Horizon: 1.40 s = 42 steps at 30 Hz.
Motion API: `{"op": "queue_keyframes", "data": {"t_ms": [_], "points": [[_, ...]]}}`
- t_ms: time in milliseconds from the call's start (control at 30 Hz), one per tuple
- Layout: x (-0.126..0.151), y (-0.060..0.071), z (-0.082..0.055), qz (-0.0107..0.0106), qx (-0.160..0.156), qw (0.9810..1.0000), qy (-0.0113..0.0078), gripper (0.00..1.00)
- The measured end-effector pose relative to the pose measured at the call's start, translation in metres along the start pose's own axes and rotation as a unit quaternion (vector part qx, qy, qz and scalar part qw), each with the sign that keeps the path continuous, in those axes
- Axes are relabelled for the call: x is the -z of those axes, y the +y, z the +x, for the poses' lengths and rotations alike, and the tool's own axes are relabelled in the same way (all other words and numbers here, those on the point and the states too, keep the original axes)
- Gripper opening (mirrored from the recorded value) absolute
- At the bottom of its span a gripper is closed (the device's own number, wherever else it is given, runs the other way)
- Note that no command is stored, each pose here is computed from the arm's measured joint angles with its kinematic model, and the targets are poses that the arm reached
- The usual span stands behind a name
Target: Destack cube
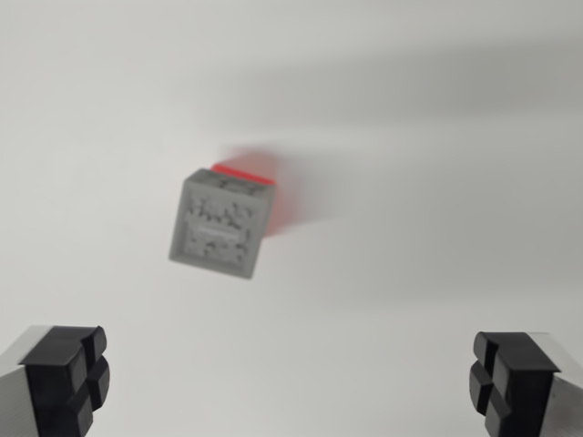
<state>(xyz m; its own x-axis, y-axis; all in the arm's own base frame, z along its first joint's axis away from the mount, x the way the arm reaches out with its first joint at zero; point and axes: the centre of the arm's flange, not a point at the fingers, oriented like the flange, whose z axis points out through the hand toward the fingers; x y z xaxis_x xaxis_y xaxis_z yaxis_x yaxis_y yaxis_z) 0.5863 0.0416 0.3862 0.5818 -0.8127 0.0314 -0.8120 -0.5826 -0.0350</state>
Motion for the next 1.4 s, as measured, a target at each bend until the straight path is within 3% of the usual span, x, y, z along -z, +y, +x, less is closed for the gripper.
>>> {"op": "queue_keyframes", "data": {"t_ms": [133, 200, 467, 1033, 1400], "points": [[-0.014, -0.002, -0.007, -0.0034, -0.013, 0.9999, -0.0026, 1.00], [-0.019, -0.003, -0.009, -0.0037, -0.018, 0.9998, -0.0030, 1.00], [-0.047, -0.008, -0.022, -0.0087, -0.046, 0.9989, -0.0066, 1.00], [-0.112, -0.018, -0.053, -0.0214, -0.107, 0.9939, -0.0134, 1.00], [-0.159, -0.016, -0.055, -0.0213, -0.110, 0.9936, -0.0148, 1.00]]}}
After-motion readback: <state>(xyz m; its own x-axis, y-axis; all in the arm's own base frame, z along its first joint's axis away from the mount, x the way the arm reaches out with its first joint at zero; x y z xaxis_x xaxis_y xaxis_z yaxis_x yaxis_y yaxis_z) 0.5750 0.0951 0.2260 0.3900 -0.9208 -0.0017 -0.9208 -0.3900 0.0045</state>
